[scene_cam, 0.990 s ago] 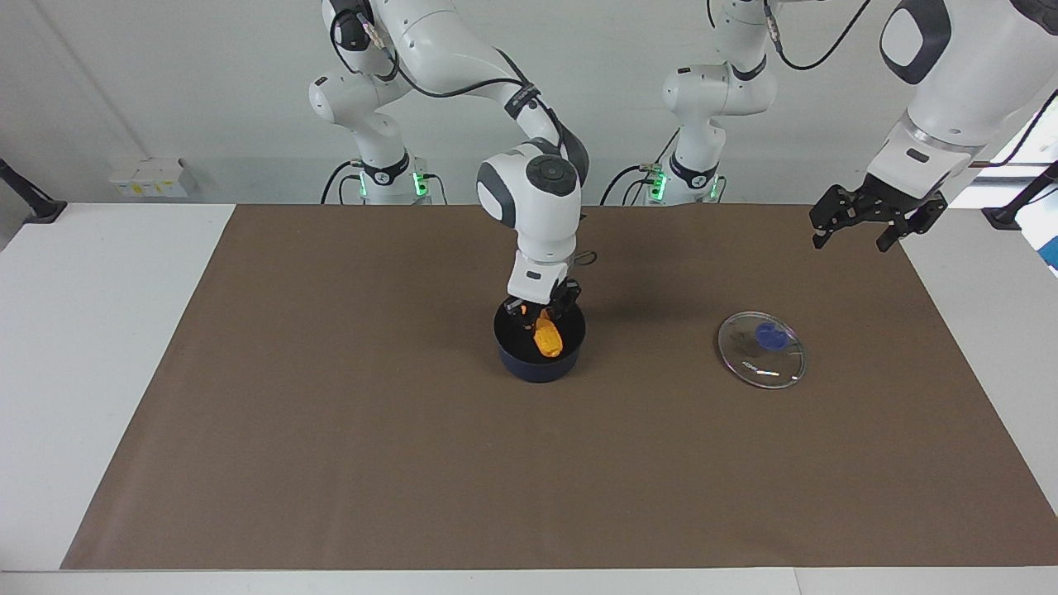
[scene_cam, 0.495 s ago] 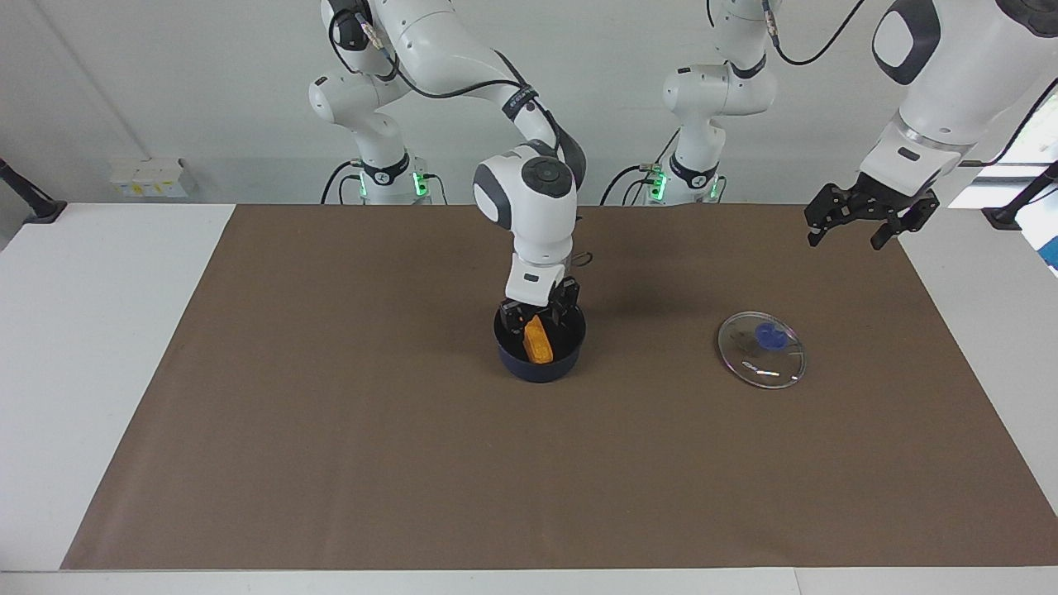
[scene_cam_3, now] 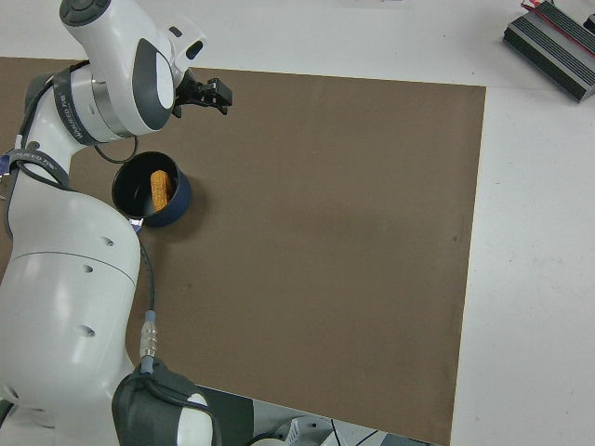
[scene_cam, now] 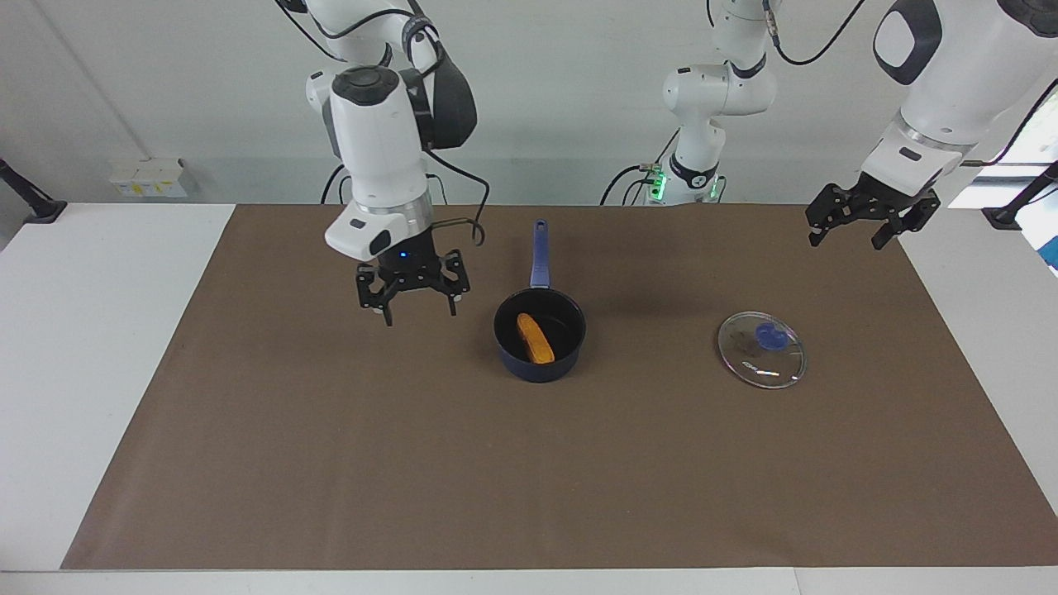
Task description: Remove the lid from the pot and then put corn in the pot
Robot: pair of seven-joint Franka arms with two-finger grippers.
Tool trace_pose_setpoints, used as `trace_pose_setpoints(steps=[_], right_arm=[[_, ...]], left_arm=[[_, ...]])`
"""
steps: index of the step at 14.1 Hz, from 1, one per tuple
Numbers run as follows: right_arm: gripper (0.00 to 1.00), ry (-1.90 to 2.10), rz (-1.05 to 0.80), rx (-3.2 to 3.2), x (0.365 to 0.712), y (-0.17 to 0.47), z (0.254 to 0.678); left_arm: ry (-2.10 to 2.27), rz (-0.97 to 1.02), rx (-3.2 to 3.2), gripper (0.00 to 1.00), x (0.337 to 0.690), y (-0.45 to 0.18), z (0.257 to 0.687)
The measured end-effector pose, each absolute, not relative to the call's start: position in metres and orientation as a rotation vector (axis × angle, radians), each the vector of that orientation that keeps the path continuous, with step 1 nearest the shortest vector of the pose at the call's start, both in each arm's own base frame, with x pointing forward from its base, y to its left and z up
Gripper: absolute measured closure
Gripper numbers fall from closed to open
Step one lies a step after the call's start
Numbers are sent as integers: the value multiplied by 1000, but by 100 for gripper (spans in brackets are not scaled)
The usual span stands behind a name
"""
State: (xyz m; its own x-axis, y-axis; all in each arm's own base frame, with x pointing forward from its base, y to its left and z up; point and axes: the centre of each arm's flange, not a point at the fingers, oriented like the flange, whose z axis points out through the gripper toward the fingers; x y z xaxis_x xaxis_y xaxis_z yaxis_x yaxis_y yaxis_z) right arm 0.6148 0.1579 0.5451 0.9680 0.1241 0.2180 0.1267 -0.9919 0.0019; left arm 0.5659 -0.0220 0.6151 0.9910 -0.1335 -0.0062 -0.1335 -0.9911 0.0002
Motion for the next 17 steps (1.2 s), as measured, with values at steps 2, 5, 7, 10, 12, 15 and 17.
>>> trace_pose_setpoints(steps=[2,5,7,10,12,15,17], right_arm=[[0,-112,-315,-3116,610,121,564],[0,6,-211,-3137,599,69,590],[0,24,-142,-3145,587,43,603],[0,-4,-65,-3149,572,10,615],[0,16,-46,-3150,568,-6,617],[0,50,29,-3147,558,-23,618],[0,67,28,-3142,555,-29,622]], left_arm=[[210,10,-3134,0,566,-22,615],[210,9,-3134,0,566,-22,615],[210,9,-3134,0,566,-22,615],[210,9,-3134,0,566,-22,615],[210,9,-3134,0,566,-22,615],[210,10,-3134,0,566,-22,615],[210,9,-3134,0,566,-22,615]])
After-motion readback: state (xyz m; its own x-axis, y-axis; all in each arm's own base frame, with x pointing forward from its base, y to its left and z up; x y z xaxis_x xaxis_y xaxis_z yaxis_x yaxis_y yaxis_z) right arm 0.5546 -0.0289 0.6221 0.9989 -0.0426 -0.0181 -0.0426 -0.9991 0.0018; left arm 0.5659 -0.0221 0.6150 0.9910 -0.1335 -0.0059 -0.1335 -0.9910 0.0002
